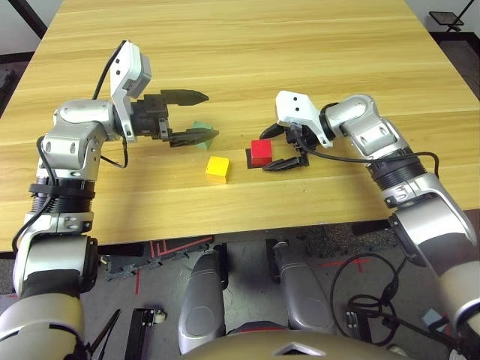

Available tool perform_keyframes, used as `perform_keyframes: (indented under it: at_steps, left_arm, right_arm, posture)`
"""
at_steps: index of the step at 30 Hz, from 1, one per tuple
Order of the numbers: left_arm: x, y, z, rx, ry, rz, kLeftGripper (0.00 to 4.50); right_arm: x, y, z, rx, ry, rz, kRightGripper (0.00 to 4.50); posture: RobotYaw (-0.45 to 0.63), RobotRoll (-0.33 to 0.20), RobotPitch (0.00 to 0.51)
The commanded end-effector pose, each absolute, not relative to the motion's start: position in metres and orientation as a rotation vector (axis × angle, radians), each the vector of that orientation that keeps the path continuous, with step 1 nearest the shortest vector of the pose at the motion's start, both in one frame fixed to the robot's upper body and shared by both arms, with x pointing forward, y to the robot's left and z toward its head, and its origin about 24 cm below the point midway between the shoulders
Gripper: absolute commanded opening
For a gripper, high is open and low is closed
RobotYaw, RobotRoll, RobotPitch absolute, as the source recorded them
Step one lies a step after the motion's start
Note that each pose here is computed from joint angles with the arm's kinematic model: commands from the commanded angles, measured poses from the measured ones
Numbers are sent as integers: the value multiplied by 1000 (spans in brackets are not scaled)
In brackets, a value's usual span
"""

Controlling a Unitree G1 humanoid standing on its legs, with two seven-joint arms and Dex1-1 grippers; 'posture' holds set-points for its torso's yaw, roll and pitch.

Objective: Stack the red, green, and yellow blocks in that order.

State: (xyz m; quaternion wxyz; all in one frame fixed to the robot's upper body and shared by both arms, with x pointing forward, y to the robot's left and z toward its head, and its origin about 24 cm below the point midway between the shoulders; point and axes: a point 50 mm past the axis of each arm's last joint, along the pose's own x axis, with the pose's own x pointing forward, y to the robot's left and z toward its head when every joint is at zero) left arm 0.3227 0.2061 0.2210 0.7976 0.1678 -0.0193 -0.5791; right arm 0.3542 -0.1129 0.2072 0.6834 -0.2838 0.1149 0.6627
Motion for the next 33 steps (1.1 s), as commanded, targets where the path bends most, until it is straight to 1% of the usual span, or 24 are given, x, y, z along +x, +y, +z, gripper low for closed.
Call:
perform_keyframes:
  at_steps: [1, 5, 8, 12, 16, 19, 26, 33]
  left_arm:
    - [325, 208, 217, 382, -16, -1242, 4500]
    - [332, 217, 209, 389, 21, -1197, 4500]
    - [336, 226, 204, 394, 38, -1163, 4500]
    - [339, 234, 201, 398, 49, -1144, 4500]
    - [341, 237, 197, 411, 62, -1134, 4500]
    - [343, 240, 195, 423, 68, -1129, 4500]
    - [347, 240, 194, 446, 80, -1147, 4500]
    - [349, 234, 184, 524, 77, -1210, 4500]
  right_arm:
    - [349, -119, 228, -561, 240, 1515, 4438]
    - [342, -136, 241, -499, 232, 1524, 4438]
    - [336, -149, 246, -471, 212, 1532, 4438]
    - [333, -174, 243, -451, 194, 1471, 4438]
    - [335, -190, 237, -449, 187, 1387, 4438]
    - [333, -194, 234, -437, 170, 1353, 4438]
    - [320, -201, 226, -429, 178, 1344, 4438]
    - [314, -209, 230, -433, 194, 1322, 4438]
  posture:
    - [301, -9, 223]
    - [295, -7, 219]
    - [287, -6, 216]
    - [278, -1, 209]
    - [269, 5, 203]
    - [262, 11, 197]
    - [243, 17, 192]
    - [232, 10, 187]
